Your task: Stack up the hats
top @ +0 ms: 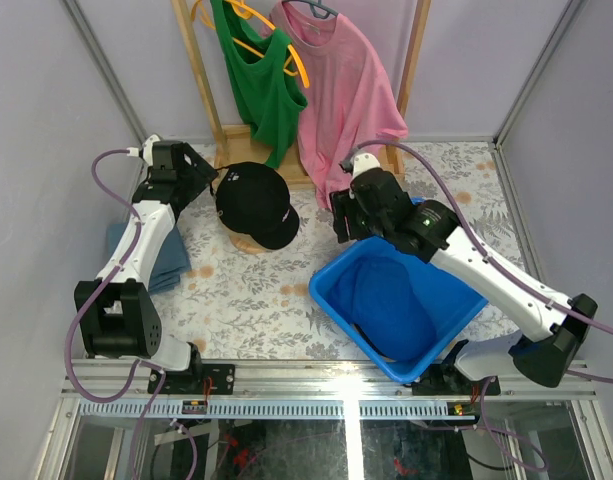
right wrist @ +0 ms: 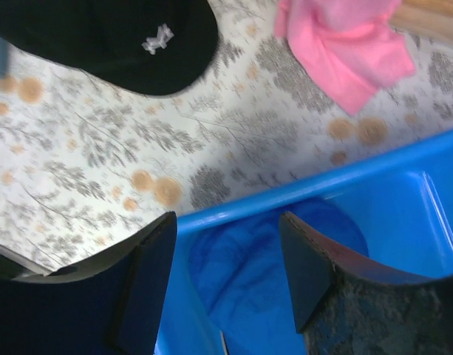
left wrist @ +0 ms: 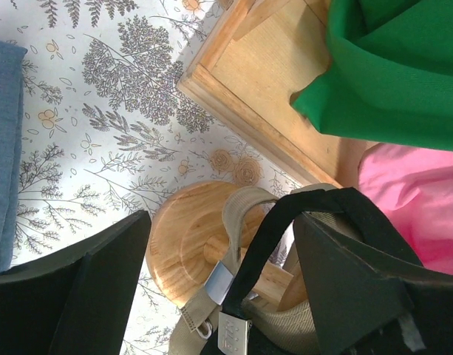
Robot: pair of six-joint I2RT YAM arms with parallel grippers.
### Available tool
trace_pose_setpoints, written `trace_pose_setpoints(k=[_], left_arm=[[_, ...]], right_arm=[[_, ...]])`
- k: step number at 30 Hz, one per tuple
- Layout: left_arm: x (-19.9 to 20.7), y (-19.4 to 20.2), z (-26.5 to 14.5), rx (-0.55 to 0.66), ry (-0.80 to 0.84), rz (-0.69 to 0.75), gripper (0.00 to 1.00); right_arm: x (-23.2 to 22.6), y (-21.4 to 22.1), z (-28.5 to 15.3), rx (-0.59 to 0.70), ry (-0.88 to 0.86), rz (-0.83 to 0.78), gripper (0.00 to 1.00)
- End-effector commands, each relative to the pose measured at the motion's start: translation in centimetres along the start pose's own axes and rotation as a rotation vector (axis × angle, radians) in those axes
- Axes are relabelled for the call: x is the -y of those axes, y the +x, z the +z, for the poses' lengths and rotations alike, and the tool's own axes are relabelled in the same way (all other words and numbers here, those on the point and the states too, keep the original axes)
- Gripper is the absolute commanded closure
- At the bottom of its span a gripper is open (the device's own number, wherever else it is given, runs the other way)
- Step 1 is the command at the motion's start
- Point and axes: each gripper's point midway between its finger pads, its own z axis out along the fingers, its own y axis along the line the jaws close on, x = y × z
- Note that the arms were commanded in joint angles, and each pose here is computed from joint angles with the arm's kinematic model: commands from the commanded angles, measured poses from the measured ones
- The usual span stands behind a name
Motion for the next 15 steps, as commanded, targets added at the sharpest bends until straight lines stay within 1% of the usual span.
trace_pose_setpoints(k=[1,2,3,4,15], left_arm=[[0.8,-1.7,-1.0,0.055,0.009,-0.027,0.21],[0.9,-1.7,-1.1,0.054,0.013,-0.029,0.20],[1.0,-1.8,-1.2,0.056,0.015,-0.031,0.04],[1.0,-1.9,-1.2,0.058,0.016,-0.033,0.00],[1.2,-2.5,-1.8,0.081,0.020,-0.038,0.00]], right_arm=[[2.8,4.1,-1.0,-0.086,0.110,-0.018,0.34],[3.1,4.7,-1.2,-0.095,0.117,-0.014,0.33],[3.4,5.3,-1.2,-0.106,0.124,-0.012,0.33],[3.5,5.8,-1.2,-0.114,0.129,-0.011,0.32],[4.6,9.4,-0.1,-0.195,0.159,-0.012,0.30]])
